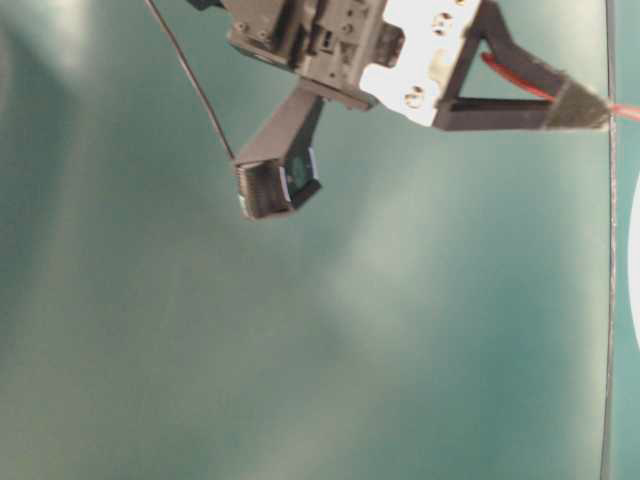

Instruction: Scoop the yellow hexagonal prism block from the bowl with a spoon using the right arm.

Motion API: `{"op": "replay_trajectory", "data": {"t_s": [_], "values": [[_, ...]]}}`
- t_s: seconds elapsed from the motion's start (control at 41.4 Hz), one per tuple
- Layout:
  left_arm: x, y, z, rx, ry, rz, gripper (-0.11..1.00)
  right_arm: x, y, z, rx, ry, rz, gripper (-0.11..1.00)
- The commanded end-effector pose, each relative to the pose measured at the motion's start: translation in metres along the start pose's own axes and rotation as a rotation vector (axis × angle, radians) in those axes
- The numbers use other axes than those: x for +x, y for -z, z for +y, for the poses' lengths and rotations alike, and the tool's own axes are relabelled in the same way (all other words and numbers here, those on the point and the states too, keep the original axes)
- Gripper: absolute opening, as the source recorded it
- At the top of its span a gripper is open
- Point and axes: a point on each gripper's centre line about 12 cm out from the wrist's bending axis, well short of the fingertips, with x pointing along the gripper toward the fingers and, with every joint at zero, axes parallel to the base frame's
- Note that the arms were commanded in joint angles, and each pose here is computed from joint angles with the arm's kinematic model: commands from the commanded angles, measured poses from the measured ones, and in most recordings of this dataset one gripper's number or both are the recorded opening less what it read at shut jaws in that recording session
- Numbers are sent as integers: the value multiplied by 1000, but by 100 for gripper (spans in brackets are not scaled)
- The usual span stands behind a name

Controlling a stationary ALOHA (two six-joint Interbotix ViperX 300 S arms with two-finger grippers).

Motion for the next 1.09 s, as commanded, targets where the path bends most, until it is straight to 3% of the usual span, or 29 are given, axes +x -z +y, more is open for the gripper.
{"op": "replay_trajectory", "data": {"t_s": [0.0,1.064], "values": [[2,-7,1,-2,-2,-18,1,-8,-8,4,-1,-15,-35,23],[2,-8,1,-2,-2,-23,1,26,-17,5,1,-25,-84,22]]}}
